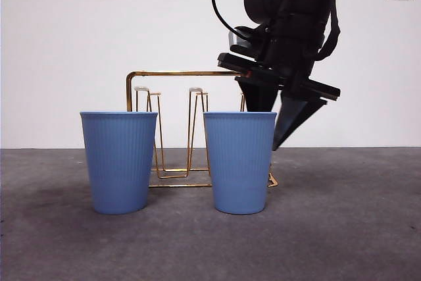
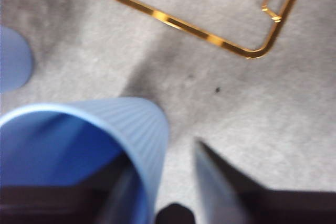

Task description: Pick up cup 1,put cup 1 in the cup rack,pick up cup 2,put cup 2 in the cup rack

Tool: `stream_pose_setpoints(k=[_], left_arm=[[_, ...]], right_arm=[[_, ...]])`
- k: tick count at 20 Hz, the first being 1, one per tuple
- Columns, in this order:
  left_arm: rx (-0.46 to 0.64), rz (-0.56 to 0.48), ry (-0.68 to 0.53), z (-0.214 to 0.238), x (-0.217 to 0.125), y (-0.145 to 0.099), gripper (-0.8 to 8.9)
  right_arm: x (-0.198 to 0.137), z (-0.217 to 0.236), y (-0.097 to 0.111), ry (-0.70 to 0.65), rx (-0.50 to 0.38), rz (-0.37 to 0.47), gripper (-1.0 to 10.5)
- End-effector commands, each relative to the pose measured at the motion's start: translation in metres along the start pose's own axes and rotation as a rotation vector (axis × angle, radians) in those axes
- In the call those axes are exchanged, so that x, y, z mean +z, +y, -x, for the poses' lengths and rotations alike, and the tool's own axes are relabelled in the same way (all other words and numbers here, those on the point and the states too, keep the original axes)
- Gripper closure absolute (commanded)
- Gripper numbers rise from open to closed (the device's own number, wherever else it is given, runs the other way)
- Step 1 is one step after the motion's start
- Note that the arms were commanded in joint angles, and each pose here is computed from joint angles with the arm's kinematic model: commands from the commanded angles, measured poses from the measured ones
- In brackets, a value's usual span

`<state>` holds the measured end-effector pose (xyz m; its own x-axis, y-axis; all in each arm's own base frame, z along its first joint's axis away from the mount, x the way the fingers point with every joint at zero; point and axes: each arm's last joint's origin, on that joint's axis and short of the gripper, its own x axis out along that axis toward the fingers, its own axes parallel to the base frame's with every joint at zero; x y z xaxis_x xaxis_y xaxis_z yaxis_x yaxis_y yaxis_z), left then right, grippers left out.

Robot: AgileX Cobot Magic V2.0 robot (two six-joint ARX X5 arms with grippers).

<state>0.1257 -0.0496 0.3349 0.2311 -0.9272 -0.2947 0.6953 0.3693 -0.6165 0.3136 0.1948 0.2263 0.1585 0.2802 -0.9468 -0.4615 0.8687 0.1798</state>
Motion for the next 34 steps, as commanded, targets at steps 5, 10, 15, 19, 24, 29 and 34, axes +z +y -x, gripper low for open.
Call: stream_pose_setpoints(k=[5,10,15,19,24,29,34], left_arm=[[-0.063,0.033,0.047,-0.014,0.005,0.001,2.19],[-0.121,0.05,-0.011,-0.026,0.024,0.0,2.19],[-0.192,0.078,-0.182,-0.039,0.058,-0.006,2.19],[-0.274,0.128,-0.371,-0.066,0.081,-0.015,2.19],[-0.443,0.233,-0.553,-0.12,0.091,-0.021,2.19],[-0.572,0.339,-0.697,-0.153,0.091,-0.014,2.19],[-0.599,0.395,-0.757,-0.165,0.091,-0.003,2.19]], right_arm=[[-0.004,0.0,0.003,0.037,0.023,0.068,9.6],[-0.018,0.066,0.011,-0.114,0.015,0.109,9.6],[-0.068,0.199,0.024,-0.638,-0.024,0.113,9.6],[-0.119,0.278,0.03,-1.056,-0.012,0.1,9.6],[-0.137,0.305,0.031,-1.243,-0.018,0.093,9.6],[-0.122,0.301,0.038,-1.265,0.015,0.115,9.6],[-0.097,0.278,0.058,-1.208,0.033,0.175,9.6]])
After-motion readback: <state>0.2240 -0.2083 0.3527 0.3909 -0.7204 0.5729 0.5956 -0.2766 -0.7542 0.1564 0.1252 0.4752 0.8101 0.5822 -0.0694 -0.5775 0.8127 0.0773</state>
